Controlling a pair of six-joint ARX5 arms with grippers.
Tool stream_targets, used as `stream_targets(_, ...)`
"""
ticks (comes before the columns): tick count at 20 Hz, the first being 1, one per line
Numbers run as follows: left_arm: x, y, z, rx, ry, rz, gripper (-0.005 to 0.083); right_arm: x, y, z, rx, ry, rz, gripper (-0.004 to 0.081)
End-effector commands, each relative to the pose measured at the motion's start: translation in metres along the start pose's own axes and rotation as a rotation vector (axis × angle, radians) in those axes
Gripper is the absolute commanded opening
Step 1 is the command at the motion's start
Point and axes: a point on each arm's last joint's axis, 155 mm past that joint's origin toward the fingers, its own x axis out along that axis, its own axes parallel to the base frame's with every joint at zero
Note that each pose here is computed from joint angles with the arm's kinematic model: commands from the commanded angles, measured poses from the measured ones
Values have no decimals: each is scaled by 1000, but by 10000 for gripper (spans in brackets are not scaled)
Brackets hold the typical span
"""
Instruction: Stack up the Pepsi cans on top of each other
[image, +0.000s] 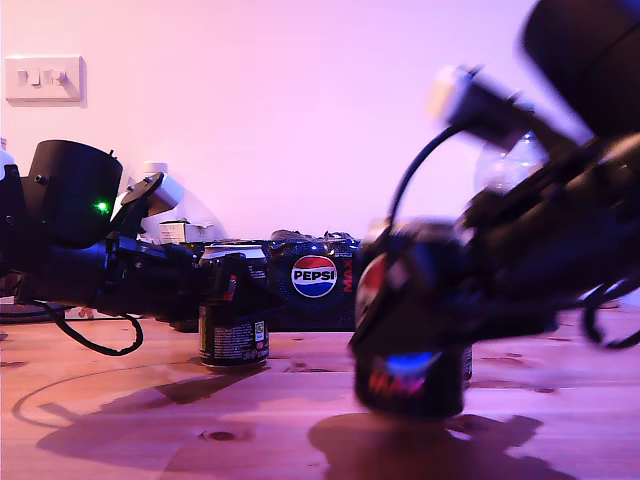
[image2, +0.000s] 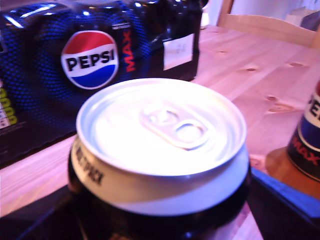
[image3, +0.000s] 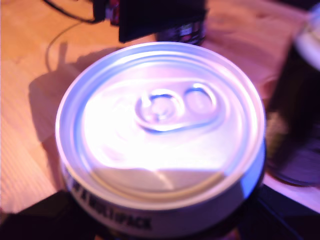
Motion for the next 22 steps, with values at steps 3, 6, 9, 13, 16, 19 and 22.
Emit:
stream_targets(3, 1, -4, -7, 0, 11, -10, 785, 11, 22, 29, -25, -58, 68, 521)
stream_targets(6, 0, -4, -4, 3, 6, -9, 785, 18, 43, 27, -66, -60, 118, 521)
stream_targets(9, 0, -4, -5, 0, 10, -9, 785, 23, 58, 25, -168, -78, 131, 522)
stream_targets(13, 0, -4, -6, -2, 13, -9, 785, 35, 49, 16, -211, -74, 82, 522)
stream_targets(16, 0, -4, -6, -3, 14, -9, 785, 41, 48, 16, -208, -95, 75, 522)
stream_targets(19, 0, -4, -6, -3, 15, -9, 785, 40, 49, 23, -204, -121, 76, 522)
stream_targets(22, 0, -4, -6, -3, 15, -10, 785, 39, 50, 26, -198, -133, 80, 523)
